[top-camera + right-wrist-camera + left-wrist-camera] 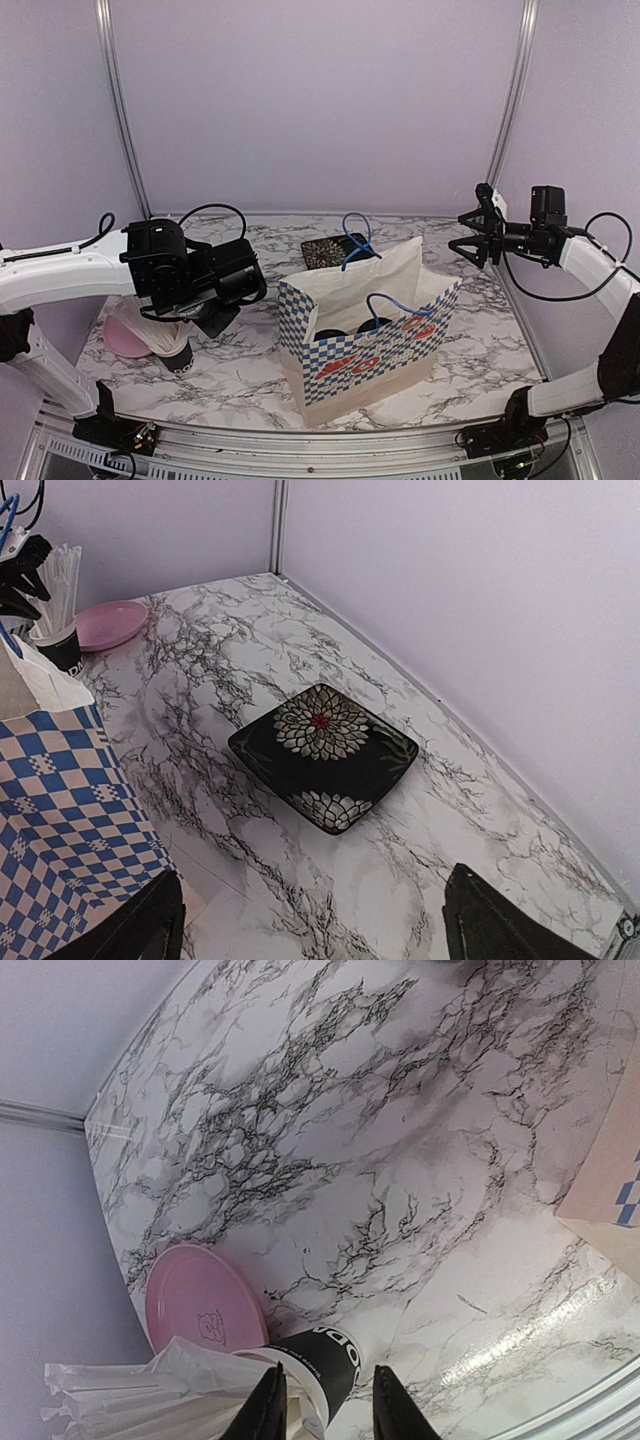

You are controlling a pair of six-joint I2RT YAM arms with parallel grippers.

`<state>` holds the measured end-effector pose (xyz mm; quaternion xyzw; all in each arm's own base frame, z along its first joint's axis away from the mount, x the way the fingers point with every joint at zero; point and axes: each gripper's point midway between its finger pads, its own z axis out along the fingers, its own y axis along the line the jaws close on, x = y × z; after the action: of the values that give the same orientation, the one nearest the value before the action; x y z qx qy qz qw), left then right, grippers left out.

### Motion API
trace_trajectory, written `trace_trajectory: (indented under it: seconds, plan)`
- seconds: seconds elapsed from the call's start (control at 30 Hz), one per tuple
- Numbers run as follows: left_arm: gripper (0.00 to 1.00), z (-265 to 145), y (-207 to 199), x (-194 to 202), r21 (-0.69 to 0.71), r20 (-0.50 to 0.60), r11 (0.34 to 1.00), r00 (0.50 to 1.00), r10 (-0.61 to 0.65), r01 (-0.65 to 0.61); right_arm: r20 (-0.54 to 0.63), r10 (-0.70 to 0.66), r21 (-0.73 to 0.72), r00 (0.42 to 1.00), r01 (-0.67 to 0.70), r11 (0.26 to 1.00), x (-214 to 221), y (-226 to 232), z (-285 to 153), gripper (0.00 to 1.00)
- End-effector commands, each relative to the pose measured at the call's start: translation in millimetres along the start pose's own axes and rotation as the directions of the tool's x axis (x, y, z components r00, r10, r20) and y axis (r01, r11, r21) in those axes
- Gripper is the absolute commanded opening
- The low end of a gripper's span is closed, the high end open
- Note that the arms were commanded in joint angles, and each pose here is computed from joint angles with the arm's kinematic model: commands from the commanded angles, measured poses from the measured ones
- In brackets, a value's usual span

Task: Pack the takeout coffee

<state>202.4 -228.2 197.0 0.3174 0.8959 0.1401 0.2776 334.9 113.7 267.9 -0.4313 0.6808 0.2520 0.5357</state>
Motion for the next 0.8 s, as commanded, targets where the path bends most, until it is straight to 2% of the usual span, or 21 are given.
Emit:
trace_trajectory:
  seconds: [0.0, 0.1, 0.27, 0.5, 0.77]
  plan:
    - [0.25, 3.4, 5.2, 11.5, -0.039, -0.042, 0.998, 0.998, 0.039, -0.04, -0.005, 0.003, -0.003, 1.0, -0.003, 1.0, 2.8, 0.5, -0.2, 0.87]
    - [0.13, 3.2, 5.0, 12.5, -0.036, -0.049, 0.998, 0.998, 0.043, -0.045, -0.005, 0.002, -0.003, 1.0, -0.002, 1.0, 3.0, 0.7, -0.1, 0.87]
    - [0.01, 1.5, 8.9, 12.0, -0.053, -0.045, 0.998, 0.998, 0.042, -0.044, -0.004, 0.002, -0.005, 1.0, -0.002, 1.0, 2.8, 1.0, -0.1, 0.86]
    - [0.0, -10.2, 12.6, 9.7, -0.029, -0.044, 0.999, 0.999, 0.015, -0.016, -0.002, 0.002, -0.007, 1.0, -0.002, 1.0, 2.5, 1.3, -0.2, 0.87]
    - [0.0, -48.3, 25.0, -13.1, 0.039, 0.019, 0.997, 0.997, -0.071, 0.07, 0.002, 0.002, -0.011, 1.0, -0.002, 1.0, 1.9, 2.4, -0.4, 0.86]
